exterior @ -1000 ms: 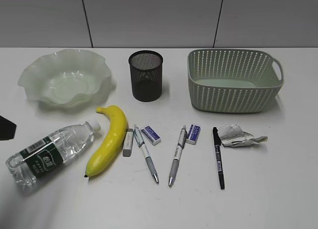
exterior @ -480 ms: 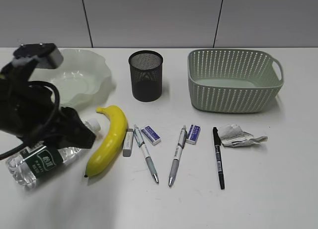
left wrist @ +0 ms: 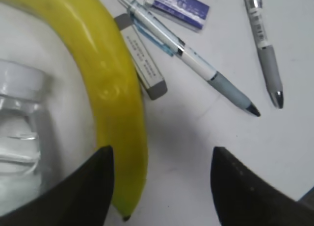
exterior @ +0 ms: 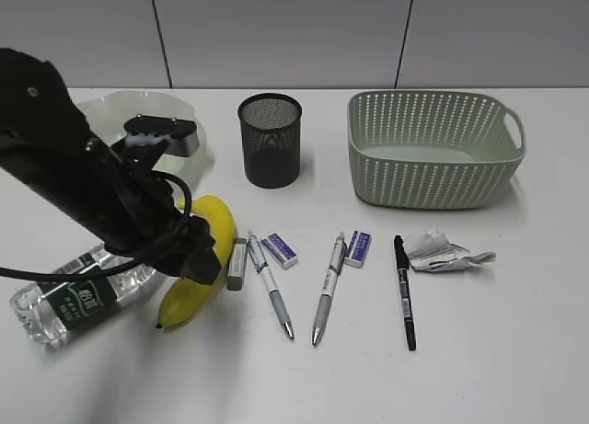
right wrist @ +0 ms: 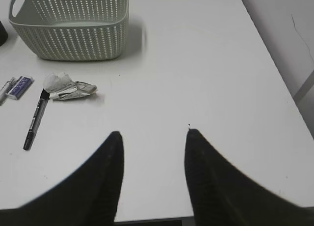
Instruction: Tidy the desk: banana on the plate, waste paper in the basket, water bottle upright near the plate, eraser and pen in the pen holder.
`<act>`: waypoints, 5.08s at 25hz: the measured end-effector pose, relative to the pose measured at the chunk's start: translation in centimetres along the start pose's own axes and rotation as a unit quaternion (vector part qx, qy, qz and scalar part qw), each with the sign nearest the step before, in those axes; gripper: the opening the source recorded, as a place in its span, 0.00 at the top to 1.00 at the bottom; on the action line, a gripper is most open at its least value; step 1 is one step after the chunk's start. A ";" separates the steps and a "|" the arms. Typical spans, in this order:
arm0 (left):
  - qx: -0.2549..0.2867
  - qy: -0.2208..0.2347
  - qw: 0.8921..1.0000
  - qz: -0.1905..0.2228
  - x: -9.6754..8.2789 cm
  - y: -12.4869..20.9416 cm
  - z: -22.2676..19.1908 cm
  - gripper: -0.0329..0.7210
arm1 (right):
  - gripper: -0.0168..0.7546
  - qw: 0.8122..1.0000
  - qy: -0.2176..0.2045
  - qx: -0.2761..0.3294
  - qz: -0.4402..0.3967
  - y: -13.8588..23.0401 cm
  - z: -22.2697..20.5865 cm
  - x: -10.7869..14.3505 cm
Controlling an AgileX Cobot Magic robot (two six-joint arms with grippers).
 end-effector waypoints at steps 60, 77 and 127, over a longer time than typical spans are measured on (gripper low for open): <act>-0.230 -0.128 0.951 0.160 14.0 -7.3 7.3 0.54 | 0.54 1.000 0.000 0.000 0.000 0.0 0.0 0.0; -0.229 -0.103 0.946 0.203 15.4 -9.8 4.7 0.39 | 0.54 1.000 0.000 0.000 0.000 0.0 0.0 0.0; -0.396 -0.224 0.888 0.056 -0.3 21.9 24.6 0.48 | 0.54 0.985 -0.097 0.111 0.086 -0.1 -3.2 2.9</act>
Point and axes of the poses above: a point on each arm's last joint axis where the gripper is mounted, z pointing back along that axis away from the gripper, x along the wrist's bending axis when the last joint is at zero, y = z × x, the point moved 7 cm from there along -z, pointing out along that axis toward the gripper, and after that the axes turned 2 degrees about -z, right-handed, at the moved point
